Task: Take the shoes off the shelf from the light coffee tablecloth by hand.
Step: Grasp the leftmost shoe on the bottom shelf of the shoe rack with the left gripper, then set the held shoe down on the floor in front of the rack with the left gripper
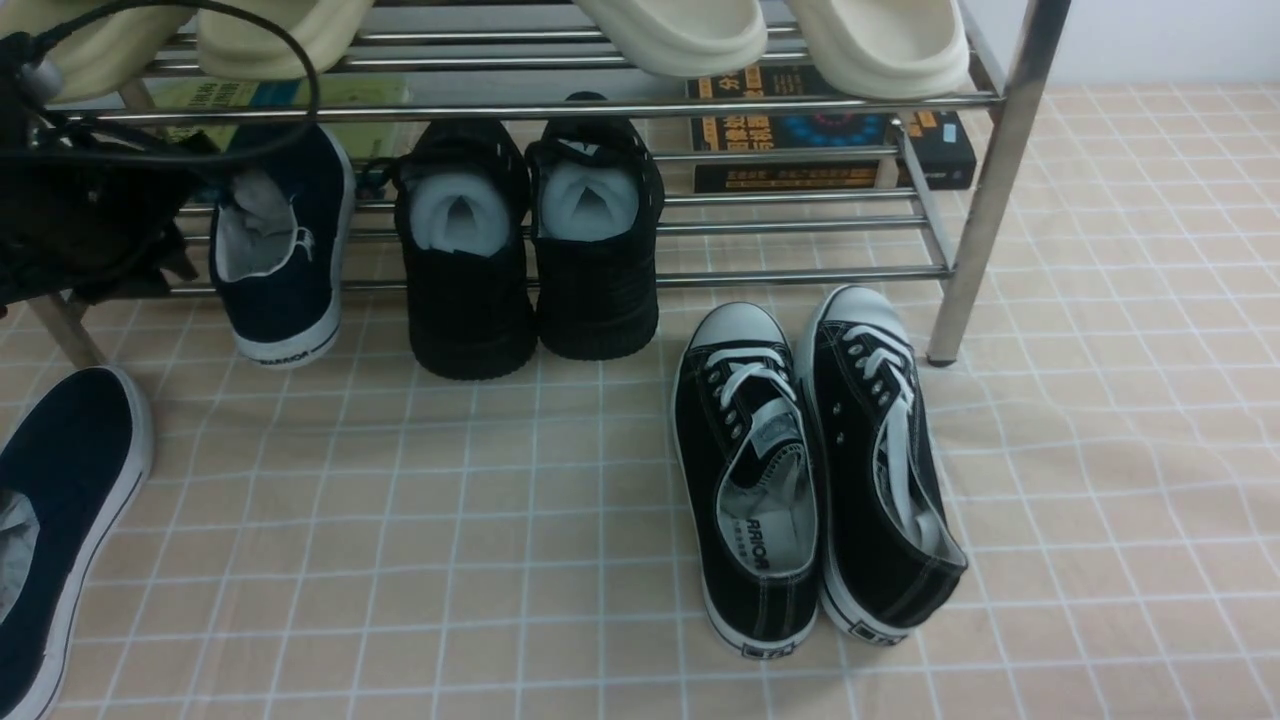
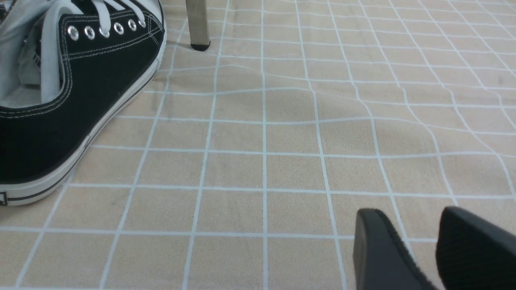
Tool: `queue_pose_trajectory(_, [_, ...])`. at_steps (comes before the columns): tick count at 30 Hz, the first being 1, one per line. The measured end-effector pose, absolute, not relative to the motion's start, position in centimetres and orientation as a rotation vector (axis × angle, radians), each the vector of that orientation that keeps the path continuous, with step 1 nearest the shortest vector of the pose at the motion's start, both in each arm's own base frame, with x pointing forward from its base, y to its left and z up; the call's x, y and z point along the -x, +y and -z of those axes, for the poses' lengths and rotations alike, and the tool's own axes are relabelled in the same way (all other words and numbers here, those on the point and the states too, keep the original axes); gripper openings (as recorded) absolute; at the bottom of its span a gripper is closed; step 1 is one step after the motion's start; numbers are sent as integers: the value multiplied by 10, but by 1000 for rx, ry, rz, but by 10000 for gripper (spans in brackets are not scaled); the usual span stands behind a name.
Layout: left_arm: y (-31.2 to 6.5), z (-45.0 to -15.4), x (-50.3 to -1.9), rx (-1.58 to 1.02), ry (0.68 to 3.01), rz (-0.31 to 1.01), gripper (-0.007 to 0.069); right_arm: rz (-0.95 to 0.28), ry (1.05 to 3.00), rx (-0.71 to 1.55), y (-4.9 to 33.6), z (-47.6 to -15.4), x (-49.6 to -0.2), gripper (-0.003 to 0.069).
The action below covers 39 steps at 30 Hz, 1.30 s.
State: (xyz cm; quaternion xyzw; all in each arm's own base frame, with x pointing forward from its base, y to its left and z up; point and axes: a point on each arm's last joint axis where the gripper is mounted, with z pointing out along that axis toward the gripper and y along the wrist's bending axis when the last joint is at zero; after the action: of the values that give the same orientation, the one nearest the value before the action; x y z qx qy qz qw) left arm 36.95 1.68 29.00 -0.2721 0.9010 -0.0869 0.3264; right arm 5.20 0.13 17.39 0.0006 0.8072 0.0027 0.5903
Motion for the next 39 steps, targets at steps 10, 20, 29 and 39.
queue_pose_trajectory(10, [17, -257, -408, 703, 2306, 248, 420, -6, 1879, -1, 1, -174, -52, 240])
queue_pose_trajectory(20, [17, -244, -409, 697, 2370, 230, 44, -6, 1879, -1, 1, -174, -52, 240])
queue_pose_trajectory(29, [16, -320, -335, 586, 2538, 115, 24, -6, 1879, -1, 1, -174, -52, 240])
queue_pose_trajectory(39, [15, -285, -260, 573, 2625, 54, 25, -6, 1879, -1, 1, -174, -52, 240])
